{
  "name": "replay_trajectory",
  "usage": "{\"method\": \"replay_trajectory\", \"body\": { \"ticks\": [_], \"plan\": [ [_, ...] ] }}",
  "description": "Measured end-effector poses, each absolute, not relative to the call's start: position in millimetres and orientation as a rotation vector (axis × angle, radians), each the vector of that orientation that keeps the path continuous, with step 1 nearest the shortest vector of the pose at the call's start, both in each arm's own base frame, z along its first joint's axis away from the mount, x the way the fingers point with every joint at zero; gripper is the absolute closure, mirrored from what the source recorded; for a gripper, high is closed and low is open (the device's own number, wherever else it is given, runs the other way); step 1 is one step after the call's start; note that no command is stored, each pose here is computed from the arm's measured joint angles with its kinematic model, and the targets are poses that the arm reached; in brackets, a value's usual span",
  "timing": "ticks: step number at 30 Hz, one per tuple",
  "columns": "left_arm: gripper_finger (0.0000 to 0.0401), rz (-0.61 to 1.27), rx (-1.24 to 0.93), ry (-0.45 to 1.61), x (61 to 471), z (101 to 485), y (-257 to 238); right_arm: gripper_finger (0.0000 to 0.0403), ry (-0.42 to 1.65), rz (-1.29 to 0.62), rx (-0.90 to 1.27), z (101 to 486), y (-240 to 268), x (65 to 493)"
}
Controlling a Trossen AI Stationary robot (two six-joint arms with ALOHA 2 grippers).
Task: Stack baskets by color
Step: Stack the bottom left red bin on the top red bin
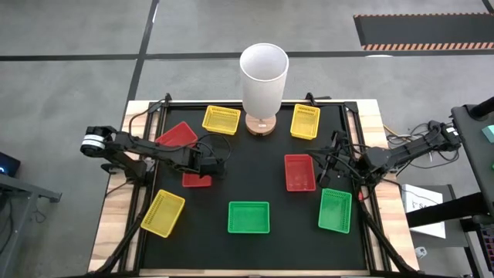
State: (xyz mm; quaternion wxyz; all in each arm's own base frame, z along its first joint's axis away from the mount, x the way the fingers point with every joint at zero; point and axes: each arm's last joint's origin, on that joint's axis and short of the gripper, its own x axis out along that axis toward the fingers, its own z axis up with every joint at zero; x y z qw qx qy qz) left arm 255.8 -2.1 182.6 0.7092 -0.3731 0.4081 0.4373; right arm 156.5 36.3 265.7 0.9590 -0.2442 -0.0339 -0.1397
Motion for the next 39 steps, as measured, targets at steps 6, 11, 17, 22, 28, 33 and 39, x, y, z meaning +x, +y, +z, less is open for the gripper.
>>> {"method": "replay_trajectory", "body": {
  "ticks": [6, 11, 17, 22, 28, 33, 39],
  "plan": [
    [0.0394, 0.974, -0.822, 0.902, 255.7, 182.6, -2.2, 0.0394, -0.067, -0.283, -0.497, 265.6, 36.3, 156.5],
    [0.0395, 0.973, -0.818, 0.906, 255.7, 183.3, -2.7, 0.0394, -0.064, -0.282, -0.498, 265.3, 36.3, 156.6],
    [0.0399, 0.890, -0.725, 0.944, 266.1, 216.0, -6.4, 0.0394, -0.057, -0.280, -0.504, 264.5, 36.4, 156.7],
    [0.0400, 0.749, -0.545, 0.987, 277.0, 265.6, -7.0, 0.0394, -0.056, -0.281, -0.510, 264.5, 36.4, 156.7],
    [0.0400, 0.688, -0.207, 1.115, 266.5, 306.1, -1.0, 0.0394, -0.055, -0.281, -0.518, 264.5, 36.4, 156.7],
    [0.0401, 0.734, -0.048, 1.193, 246.6, 306.8, 10.0, 0.0394, -0.055, -0.281, -0.513, 264.4, 36.4, 156.8],
    [0.0401, 0.778, 0.034, 1.257, 220.6, 284.7, 22.1, 0.0394, -0.049, -0.279, -0.512, 263.7, 36.4, 156.8]
  ]
}}
